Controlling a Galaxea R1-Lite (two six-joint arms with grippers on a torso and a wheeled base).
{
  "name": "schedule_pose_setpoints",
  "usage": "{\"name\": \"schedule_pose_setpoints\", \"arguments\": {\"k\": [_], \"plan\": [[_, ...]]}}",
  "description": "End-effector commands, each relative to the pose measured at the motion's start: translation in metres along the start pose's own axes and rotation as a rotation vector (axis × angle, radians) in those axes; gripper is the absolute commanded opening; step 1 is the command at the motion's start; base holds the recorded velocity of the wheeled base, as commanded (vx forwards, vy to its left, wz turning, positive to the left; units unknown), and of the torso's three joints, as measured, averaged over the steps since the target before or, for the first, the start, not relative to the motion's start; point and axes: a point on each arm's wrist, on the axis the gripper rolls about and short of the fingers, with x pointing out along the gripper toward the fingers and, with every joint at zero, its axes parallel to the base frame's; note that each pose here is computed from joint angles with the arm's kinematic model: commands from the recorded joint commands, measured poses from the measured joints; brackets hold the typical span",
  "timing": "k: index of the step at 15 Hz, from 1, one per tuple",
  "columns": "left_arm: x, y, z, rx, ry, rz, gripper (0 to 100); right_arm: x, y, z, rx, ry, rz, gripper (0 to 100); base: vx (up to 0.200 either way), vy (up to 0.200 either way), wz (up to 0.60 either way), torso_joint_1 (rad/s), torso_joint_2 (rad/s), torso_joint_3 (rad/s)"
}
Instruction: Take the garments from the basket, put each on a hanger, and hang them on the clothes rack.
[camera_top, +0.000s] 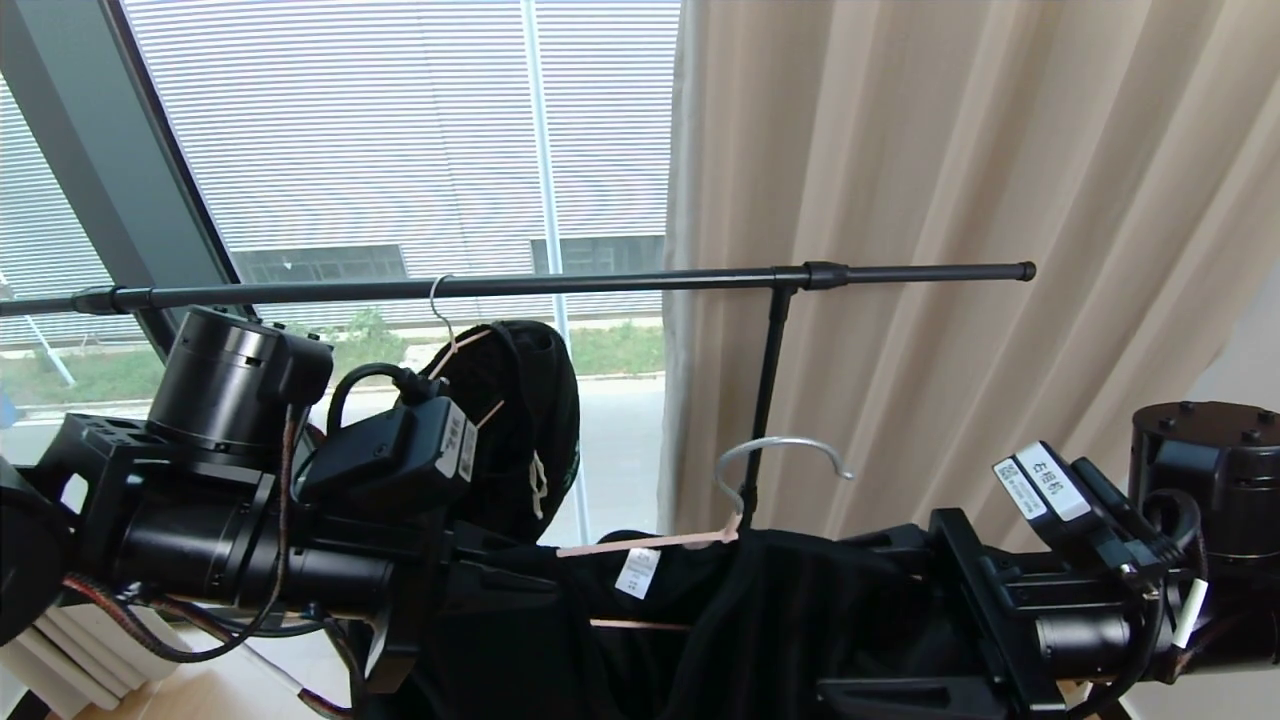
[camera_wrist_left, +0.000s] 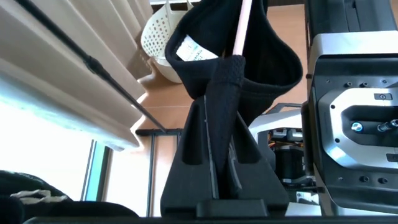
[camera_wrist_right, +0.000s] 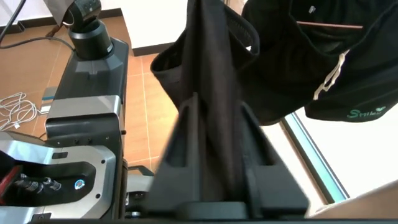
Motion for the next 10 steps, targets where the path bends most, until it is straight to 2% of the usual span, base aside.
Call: {"name": "schedule_pose_setpoints", "arguments": {"k": [1,10], "plan": [[-0.018,-0.005,0.001,0.005,-0.016,0.052,0,-0.004,-0.003,0.000,0.003,-0.004,-0.023,100,0.000,0.000,0.00,0.000,0.00,0.000],[-0.060,-0.038,0.000,-0.034,-0.058,0.166,0,-0.033,-0.022,0.002,0.010,-0.035,-0.160,100,0.000,0.000,0.00,0.000,0.00,0.000]]}}
